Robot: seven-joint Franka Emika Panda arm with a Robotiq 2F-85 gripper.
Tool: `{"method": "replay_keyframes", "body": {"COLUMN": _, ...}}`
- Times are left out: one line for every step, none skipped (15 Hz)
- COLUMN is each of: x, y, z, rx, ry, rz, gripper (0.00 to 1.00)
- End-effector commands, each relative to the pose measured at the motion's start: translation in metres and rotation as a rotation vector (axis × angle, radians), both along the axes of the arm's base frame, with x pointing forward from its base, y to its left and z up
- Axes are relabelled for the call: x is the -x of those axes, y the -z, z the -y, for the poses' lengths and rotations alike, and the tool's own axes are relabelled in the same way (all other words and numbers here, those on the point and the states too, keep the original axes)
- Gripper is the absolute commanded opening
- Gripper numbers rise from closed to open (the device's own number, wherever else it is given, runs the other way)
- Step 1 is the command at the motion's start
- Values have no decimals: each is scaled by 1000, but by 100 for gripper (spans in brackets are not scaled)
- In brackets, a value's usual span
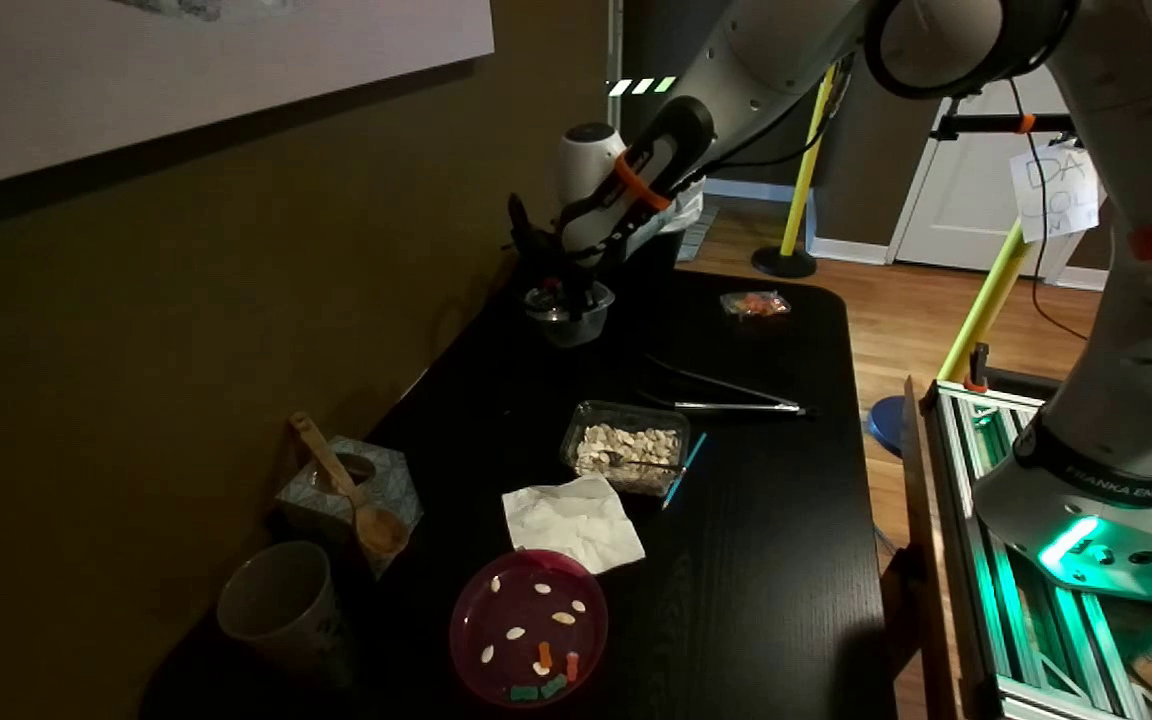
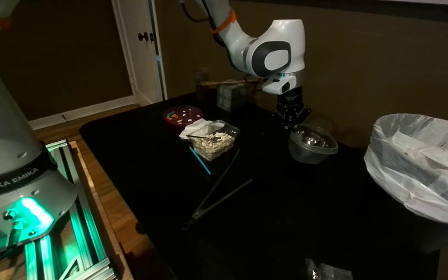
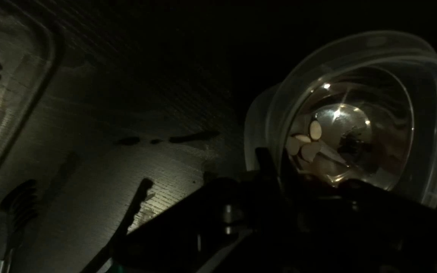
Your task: Move the lunchbox with the silver bowl in it to the right
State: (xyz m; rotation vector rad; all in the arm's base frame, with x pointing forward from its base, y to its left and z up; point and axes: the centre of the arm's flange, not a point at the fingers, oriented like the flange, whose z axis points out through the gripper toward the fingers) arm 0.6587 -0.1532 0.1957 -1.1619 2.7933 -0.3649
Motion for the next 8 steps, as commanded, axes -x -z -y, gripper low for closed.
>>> {"method": "replay_keyframes", "body": {"x": -6, "y": 18, "z": -2, "rx": 85, "ry": -31, "rz": 30, "gripper": 1}}
{"method": "replay_keyframes", "body": {"x": -7, "y": 22, "z": -1, "rx": 99, "ry": -32, "rz": 35, "gripper": 1}}
{"method": "replay_keyframes", "body": {"x": -7, "y": 27, "z": 0, "rx": 115, "ry": -32, "rz": 39, "gripper": 1}}
{"method": "replay_keyframes", "body": {"x": -8, "y": 31, "z": 1, "rx": 126, "ry": -30, "rz": 37, "gripper": 1}}
{"method": "replay_keyframes", "body": {"x": -8, "y": 34, "z": 1, "rx": 131, "ry": -26, "rz": 34, "gripper": 1}}
{"method": "replay_keyframes", "body": {"x": -8, "y": 36, "z": 2, "rx": 136, "ry": -21, "rz": 28, "gripper": 31}}
{"method": "replay_keyframes", "body": {"x": -8, "y": 38, "z": 2, "rx": 138, "ry": -15, "rz": 22, "gripper": 32}}
{"method": "replay_keyframes", "body": {"x": -10, "y": 38, "z": 2, "rx": 143, "ry": -5, "rz": 20, "gripper": 38}}
